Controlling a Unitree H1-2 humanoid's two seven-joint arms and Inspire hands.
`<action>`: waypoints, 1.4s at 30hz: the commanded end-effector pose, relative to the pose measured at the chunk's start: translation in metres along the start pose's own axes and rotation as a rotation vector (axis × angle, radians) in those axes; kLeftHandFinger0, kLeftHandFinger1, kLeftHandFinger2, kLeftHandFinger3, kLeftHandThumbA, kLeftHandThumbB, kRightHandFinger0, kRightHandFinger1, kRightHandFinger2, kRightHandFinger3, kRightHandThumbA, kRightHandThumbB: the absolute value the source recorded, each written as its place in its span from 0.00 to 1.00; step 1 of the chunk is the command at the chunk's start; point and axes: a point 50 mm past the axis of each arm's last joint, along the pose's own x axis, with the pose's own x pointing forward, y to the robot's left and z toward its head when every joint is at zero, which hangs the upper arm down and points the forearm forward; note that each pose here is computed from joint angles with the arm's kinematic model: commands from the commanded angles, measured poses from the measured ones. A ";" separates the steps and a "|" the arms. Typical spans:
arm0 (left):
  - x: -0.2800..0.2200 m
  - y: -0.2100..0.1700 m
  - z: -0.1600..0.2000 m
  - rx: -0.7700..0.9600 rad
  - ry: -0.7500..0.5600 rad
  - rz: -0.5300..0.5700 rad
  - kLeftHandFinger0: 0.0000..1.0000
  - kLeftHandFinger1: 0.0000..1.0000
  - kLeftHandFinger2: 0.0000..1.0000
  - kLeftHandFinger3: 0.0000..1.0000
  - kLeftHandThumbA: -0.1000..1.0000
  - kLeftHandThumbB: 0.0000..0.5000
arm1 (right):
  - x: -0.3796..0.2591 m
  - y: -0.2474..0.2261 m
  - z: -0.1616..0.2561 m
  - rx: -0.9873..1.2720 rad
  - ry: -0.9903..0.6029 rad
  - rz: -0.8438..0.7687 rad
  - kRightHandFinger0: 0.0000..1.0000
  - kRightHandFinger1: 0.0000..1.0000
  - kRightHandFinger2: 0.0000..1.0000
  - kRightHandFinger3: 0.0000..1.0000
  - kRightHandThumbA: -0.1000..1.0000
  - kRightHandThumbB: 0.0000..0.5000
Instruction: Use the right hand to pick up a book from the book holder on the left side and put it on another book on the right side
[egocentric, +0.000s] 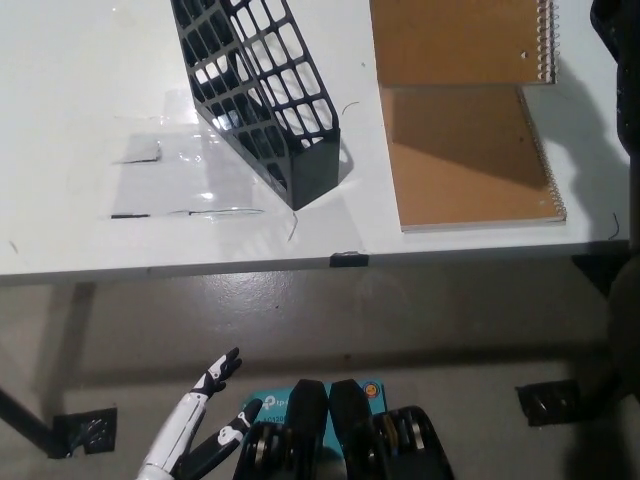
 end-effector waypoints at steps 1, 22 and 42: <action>0.001 0.008 0.006 0.001 -0.054 0.032 1.00 1.00 1.00 1.00 0.79 0.33 | 0.002 0.024 0.036 0.027 -0.061 0.101 0.00 0.21 0.83 1.00 0.00 0.15; 0.001 0.008 0.007 0.005 -0.044 0.049 1.00 1.00 1.00 1.00 0.80 0.36 | 0.017 -0.063 -0.027 -0.010 0.075 -0.127 0.00 0.09 0.76 1.00 0.00 0.15; 0.000 0.006 0.001 0.006 -0.048 0.057 1.00 1.00 1.00 1.00 0.80 0.35 | 0.006 -0.106 -0.022 -0.081 0.066 -0.188 0.00 0.13 0.77 1.00 0.00 0.20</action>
